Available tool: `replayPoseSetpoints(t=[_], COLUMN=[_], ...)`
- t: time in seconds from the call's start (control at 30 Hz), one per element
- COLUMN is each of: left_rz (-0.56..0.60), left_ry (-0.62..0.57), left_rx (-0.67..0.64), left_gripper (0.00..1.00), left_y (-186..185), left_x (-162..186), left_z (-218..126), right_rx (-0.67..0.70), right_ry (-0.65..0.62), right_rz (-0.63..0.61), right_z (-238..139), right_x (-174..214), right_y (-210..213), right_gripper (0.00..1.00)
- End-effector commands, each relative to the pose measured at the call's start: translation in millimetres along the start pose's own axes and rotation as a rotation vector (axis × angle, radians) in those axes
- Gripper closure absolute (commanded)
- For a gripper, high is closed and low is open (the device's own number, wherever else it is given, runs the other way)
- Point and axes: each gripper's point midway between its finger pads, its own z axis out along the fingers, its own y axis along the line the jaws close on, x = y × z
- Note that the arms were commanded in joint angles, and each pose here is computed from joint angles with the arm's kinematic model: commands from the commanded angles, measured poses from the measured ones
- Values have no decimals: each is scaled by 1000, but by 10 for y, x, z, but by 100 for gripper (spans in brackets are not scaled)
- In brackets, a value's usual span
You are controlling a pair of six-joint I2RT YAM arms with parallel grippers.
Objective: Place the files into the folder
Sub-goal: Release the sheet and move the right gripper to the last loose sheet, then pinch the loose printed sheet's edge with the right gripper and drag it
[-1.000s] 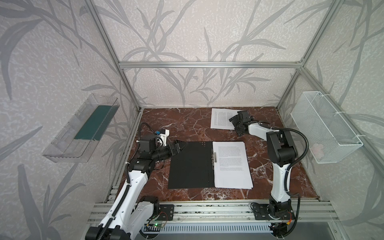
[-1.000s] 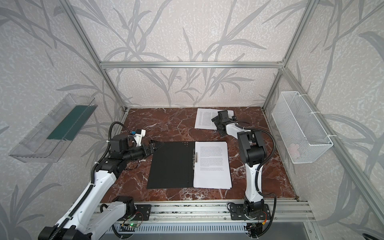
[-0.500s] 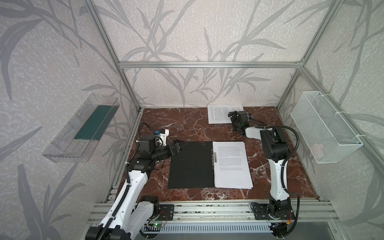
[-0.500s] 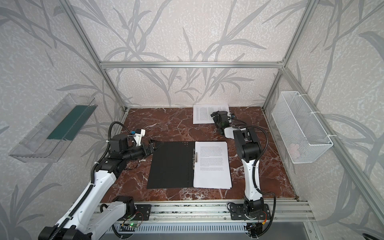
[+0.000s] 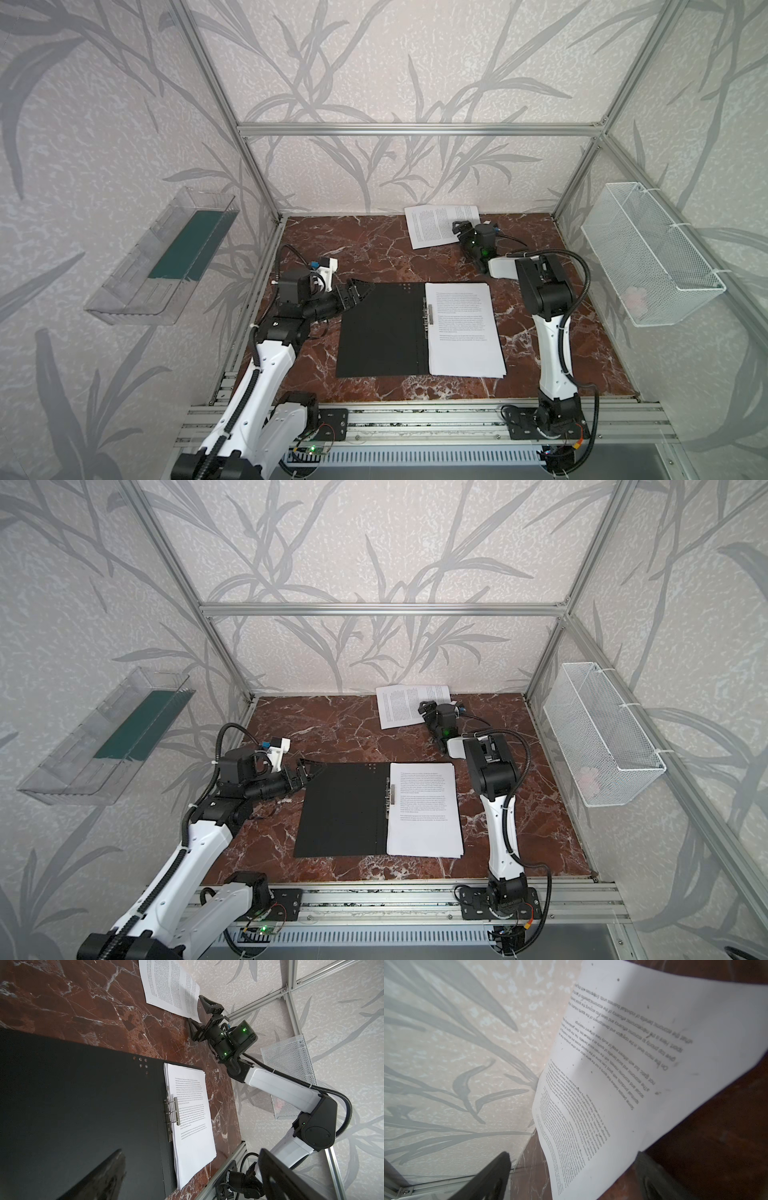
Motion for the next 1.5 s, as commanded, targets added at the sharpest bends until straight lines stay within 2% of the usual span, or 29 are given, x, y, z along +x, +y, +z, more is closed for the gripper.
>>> replayPoseSetpoints(t=[0.0, 0.1, 0.3, 0.47, 0.7, 0.8, 1.13, 1.27, 1.33, 1.47], left_rz=[24, 23, 17, 15, 13, 11, 11, 9, 10, 10], left_ry=[-23, -22, -25, -27, -27, -27, -34, -34, -35, -37], left_rx=[25, 25, 27, 25, 26, 28, 33, 34, 35, 33], left_gripper=[1, 1, 1, 1, 1, 1, 1, 1, 1, 1], left_y=[-92, -91, -85, -77, -75, -72, -81, -81, -84, -79], left_x=[-77, -79, -86, -91, -95, -95, -106, -107, -110, -114], left_z=[-34, -33, -31, -30, -28, -28, -38, -39, -41, -42], right_rx=[-77, -72, -25, -2, 47, 79, 136, 122, 90, 73], right_ry=[-1, -28, -17, 14, -10, -1, -11, -5, 4, 12], right_rz=[-60, -104, -115, -39, 12, 32, 36, 17, -22, -188], right_z=[28, -46, -55, 67, 123, 127, 107, 132, 128, -100], right_x=[-44, -112, -200, -106, -78, -43, -42, -79, -104, -160], right_y=[188, 219, 121, -28, -191, -276, -426, -433, -338, -57], right_gripper=[9, 9, 14, 27, 30, 36, 39, 51, 52, 53])
